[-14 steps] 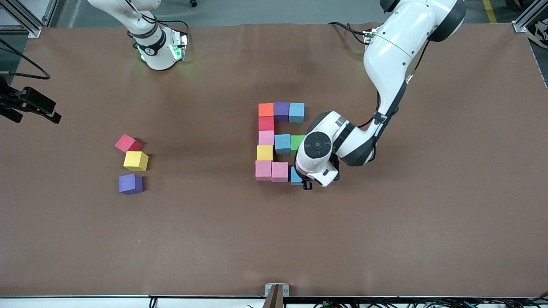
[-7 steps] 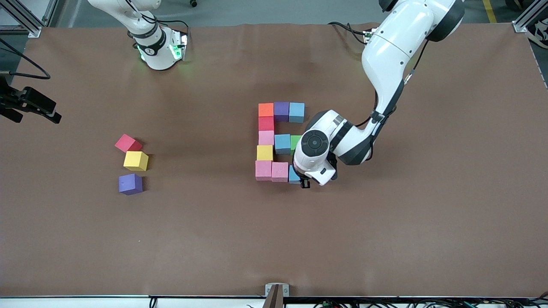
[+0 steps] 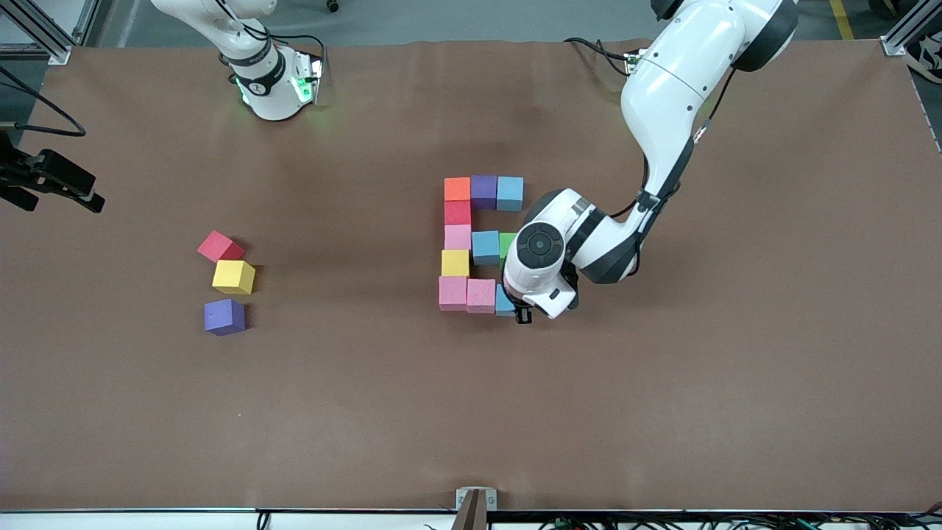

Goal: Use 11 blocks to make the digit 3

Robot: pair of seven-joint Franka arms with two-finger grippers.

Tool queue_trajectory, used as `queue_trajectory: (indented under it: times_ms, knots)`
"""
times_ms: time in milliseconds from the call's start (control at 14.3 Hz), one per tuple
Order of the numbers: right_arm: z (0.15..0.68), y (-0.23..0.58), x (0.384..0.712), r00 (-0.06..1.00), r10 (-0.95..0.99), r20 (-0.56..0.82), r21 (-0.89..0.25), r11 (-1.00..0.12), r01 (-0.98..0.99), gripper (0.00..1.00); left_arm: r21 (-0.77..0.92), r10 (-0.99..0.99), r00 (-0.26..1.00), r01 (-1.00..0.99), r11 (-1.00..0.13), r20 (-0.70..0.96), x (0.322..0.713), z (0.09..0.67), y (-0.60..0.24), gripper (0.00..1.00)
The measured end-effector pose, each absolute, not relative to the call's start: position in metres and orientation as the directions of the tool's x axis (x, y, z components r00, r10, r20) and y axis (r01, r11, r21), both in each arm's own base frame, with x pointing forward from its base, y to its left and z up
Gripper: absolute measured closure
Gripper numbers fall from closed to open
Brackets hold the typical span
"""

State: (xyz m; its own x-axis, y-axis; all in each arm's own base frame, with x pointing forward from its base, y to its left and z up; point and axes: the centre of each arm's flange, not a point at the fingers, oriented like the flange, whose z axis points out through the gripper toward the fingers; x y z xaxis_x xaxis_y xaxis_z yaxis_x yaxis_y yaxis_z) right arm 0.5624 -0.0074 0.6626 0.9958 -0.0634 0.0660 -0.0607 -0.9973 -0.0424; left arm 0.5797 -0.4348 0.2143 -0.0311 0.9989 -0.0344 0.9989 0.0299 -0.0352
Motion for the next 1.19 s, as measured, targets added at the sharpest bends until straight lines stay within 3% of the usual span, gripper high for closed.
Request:
queue_trajectory:
  times_ms: [419,489,768,1186]
  knots:
    - [0.663,-0.008,0.562,0.996,-0.064,0.067,-0.042,-0.997,-0.062,0.00,-0.031,0.999,-0.033,0.999,0.031,-0.041,0.580,0.215,-0.436,0.47]
    - [0.663,-0.008,0.562,0.996,-0.064,0.067,-0.042,-0.997,-0.062,0.00,-0.031,0.999,-0.033,0.999,0.031,-0.041,0.580,0.215,-0.436,0.42]
    - [0.663,-0.008,0.562,0.996,-0.064,0.067,-0.042,-0.997,-0.062,0.00,-0.031,0.999,-0.032,0.999,0.031,-0.041,0.580,0.215,-0.436,0.03]
    - [0.663,-0.008,0.562,0.996,-0.064,0.068,-0.042,-0.997,-0.062,0.00,0.009,0.998,-0.026,1.000,0.027,-0.065,0.588,0.243,-0.440,0.00]
